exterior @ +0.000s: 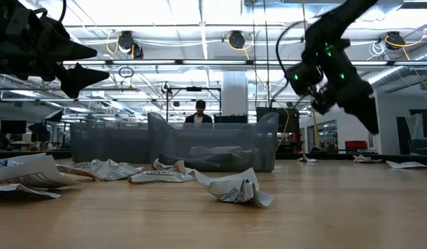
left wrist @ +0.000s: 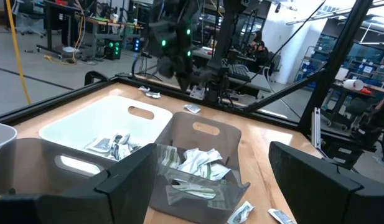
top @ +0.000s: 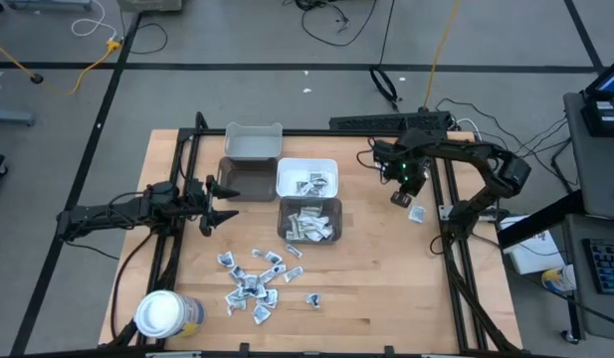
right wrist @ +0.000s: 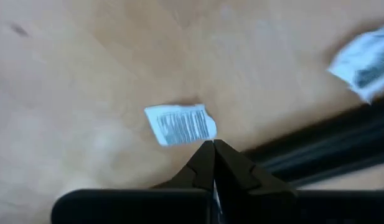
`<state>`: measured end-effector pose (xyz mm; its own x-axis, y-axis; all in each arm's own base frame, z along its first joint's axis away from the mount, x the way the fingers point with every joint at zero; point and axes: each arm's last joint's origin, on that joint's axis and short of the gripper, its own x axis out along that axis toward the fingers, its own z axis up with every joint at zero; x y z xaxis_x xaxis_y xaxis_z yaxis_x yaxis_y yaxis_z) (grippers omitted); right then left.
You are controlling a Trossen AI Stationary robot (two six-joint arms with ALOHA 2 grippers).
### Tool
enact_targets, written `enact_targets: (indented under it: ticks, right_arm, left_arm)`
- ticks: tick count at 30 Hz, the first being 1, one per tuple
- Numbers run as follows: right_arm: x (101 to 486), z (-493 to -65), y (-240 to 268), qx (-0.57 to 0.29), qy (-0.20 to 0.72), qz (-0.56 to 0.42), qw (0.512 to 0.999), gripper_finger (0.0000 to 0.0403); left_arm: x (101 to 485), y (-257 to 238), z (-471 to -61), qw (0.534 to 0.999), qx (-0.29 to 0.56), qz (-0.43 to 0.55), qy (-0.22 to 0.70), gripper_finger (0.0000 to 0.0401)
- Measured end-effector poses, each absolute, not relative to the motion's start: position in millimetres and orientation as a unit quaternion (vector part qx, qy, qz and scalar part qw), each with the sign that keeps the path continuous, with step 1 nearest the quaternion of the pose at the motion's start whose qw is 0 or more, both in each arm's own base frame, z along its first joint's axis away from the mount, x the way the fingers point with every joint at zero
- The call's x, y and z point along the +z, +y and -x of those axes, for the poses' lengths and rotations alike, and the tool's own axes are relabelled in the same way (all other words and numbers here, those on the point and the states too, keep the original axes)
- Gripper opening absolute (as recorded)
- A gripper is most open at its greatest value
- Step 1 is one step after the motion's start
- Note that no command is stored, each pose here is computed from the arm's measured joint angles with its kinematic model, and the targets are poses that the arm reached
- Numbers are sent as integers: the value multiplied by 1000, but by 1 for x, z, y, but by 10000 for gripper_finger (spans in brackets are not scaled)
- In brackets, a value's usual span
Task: Pick & Place First Aid Supplies
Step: Put the gray towelette pack into the white bin
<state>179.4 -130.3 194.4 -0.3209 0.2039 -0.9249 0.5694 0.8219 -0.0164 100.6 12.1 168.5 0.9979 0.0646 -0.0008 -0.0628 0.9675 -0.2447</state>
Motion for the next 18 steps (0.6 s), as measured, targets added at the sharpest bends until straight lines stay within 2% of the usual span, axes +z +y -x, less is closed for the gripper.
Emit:
enact_targets:
  ticks: [6, 12, 15, 18]
  right_arm:
    - [225, -187, -129, -173, 784, -229, 550, 0]
    - [225, -189, -125, -203, 780, -248, 538, 2]
    - [224, -189, -125, -256, 762, -290, 520, 22]
    - [225, -189, -123, -311, 736, -354, 487, 63]
  left_arm:
    - [168, 12, -101, 992, 32, 123, -3, 310]
    - [169, 12, -101, 992, 32, 123, -4, 310]
    - [168, 12, -101, 992, 32, 123, -4, 310]
    - [169, 12, -101, 992, 32, 123, -4, 310]
